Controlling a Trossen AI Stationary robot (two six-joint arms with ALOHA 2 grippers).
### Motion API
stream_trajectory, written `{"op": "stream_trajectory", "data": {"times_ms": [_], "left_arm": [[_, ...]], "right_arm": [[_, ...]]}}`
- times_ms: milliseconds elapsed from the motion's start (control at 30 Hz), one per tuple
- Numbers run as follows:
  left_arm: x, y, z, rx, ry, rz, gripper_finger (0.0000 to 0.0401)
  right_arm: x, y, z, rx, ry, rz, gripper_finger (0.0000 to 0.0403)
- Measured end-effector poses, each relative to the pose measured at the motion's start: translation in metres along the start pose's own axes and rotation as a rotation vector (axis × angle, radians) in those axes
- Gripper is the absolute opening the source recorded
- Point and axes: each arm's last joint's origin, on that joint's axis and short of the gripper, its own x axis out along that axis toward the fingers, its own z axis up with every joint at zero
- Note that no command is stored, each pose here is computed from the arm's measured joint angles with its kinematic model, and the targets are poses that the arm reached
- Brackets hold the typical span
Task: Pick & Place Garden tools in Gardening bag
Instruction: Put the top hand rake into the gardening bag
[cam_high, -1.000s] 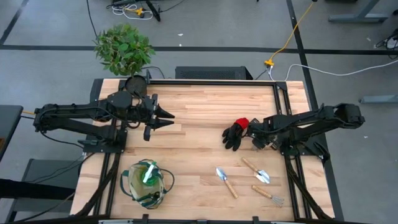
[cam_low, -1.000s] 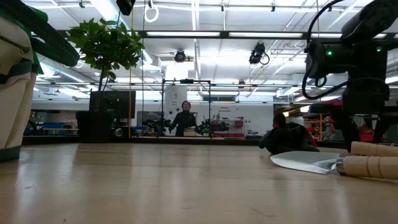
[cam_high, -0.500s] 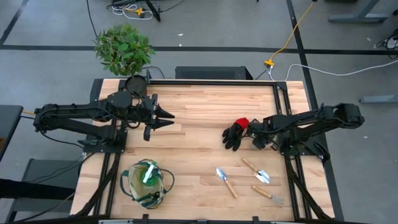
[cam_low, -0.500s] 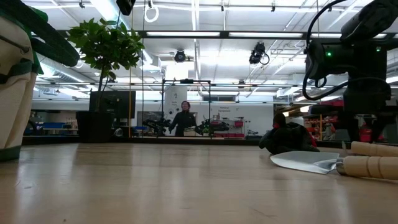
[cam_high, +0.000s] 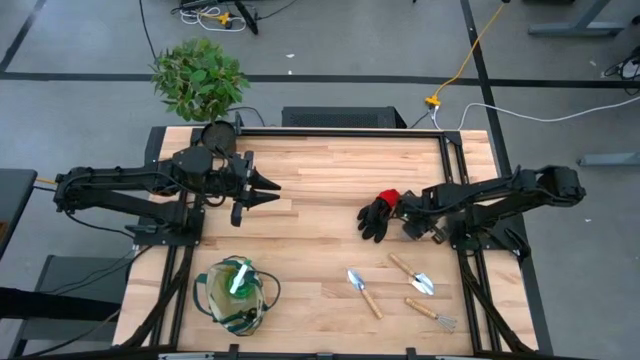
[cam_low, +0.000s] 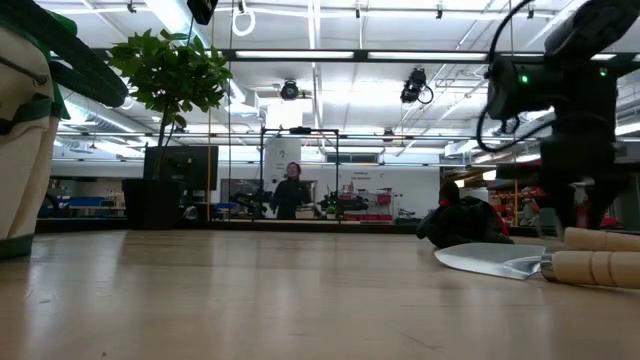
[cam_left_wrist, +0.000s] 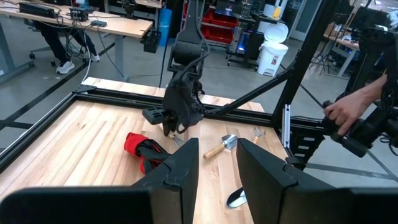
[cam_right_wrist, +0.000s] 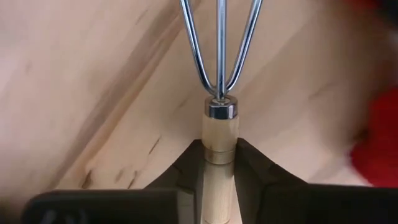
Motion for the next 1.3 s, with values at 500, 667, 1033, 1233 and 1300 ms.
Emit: {"op": "stream_trajectory", "data": {"times_ms": [500, 667, 1033, 1233, 1300], "left_arm": [[0.000, 0.000, 0.000, 0.000, 0.000, -0.001, 0.0115], [0.000, 0.000, 0.000, 0.000, 0.000, -0.001, 0.0115], [0.000, 0.000, 0.000, 0.000, 0.000, -0.001, 0.0115], [0.000, 0.000, 0.000, 0.001, 0.000, -0.001, 0.0115], [0.000, 0.000, 0.000, 0.001, -0.001, -0.001, 0.0115]], "right_arm": [[-0.063, -0.037, 0.033, 0.149, -0.216, -0.134, 0.0057], [-0.090, -0.048, 0.041, 0.202, -0.292, -0.190, 0.0057], [-0.139, -0.065, 0.053, 0.304, -0.450, -0.287, 0.0057], [-0.164, -0.071, 0.059, 0.352, -0.582, -0.306, 0.0057], [-0.172, -0.074, 0.061, 0.376, -0.628, -0.323, 0.0057]]}}
